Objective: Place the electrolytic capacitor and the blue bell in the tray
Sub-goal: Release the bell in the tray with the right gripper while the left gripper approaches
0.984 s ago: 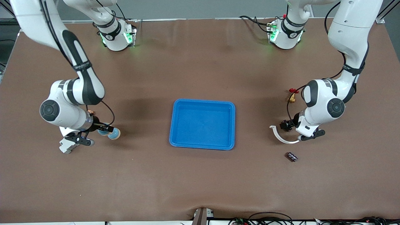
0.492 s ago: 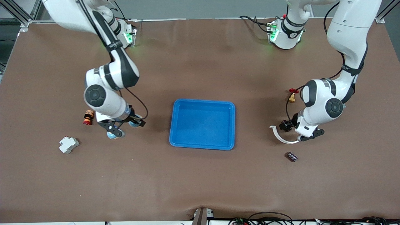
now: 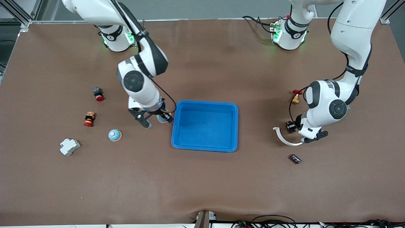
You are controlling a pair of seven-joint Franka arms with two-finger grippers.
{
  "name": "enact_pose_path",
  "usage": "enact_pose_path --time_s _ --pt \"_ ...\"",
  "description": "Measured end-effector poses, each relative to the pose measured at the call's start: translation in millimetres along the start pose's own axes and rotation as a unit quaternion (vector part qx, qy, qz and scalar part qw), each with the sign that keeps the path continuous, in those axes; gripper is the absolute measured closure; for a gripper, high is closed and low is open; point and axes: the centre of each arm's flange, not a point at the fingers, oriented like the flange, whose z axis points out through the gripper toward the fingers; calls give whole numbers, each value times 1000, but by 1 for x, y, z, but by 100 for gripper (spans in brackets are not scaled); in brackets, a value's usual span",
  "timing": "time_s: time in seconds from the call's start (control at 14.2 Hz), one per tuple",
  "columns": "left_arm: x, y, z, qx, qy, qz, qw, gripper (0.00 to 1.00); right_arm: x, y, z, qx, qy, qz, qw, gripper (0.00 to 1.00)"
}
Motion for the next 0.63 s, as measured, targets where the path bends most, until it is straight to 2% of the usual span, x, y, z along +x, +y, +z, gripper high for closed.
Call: enact_pose_path --time_s 0.21,0.63 --pt "-3 7 1 1 0 8 1000 70 -31 -25 22 -1 -1 24 1000 30" --pt "1 9 -9 0 4 44 999 70 -62 -44 66 1 -1 38 999 30"
